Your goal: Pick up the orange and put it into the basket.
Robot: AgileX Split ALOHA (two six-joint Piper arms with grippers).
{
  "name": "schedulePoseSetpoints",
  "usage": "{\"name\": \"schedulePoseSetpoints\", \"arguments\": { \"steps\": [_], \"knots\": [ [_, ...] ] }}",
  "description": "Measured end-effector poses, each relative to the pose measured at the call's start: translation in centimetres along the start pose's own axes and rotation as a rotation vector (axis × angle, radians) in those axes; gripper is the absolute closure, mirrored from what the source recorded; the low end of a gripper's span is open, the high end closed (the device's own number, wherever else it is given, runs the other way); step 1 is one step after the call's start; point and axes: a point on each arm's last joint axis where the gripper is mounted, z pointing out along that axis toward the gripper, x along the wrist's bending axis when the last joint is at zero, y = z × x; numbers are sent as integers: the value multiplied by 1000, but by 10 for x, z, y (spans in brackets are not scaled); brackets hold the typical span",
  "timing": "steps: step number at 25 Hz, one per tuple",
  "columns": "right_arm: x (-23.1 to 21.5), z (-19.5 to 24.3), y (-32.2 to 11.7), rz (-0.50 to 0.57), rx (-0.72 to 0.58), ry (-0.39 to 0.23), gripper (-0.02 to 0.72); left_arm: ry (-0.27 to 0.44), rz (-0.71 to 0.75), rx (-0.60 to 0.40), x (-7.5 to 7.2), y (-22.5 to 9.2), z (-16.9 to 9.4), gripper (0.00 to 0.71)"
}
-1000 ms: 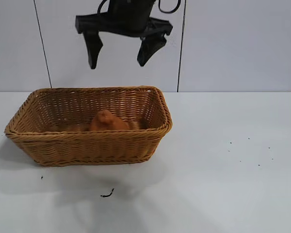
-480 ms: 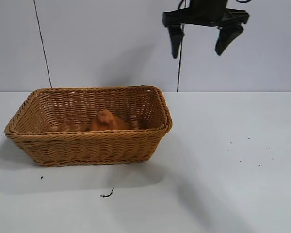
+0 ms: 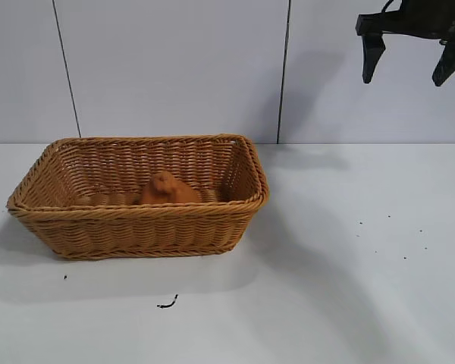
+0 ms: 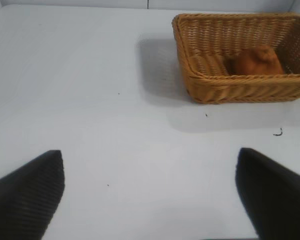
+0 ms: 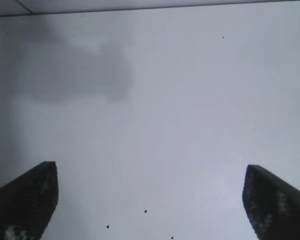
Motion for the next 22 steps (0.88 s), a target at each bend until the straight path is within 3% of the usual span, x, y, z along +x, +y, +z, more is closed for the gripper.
{"name": "schedulePoseSetpoints", "arguments": {
  "steps": [9, 16, 22],
  "knots": [
    [-5, -25, -30, -7, 65, -3, 10, 0, 0, 0, 0, 0, 0, 44],
    [-12, -69, -104, -25, 171, -8, 10, 0, 0, -1, 0, 0, 0, 44],
    [-20, -117, -185, -25, 185, -5, 10, 0, 0, -1, 0, 0, 0, 44]
  ]
}}
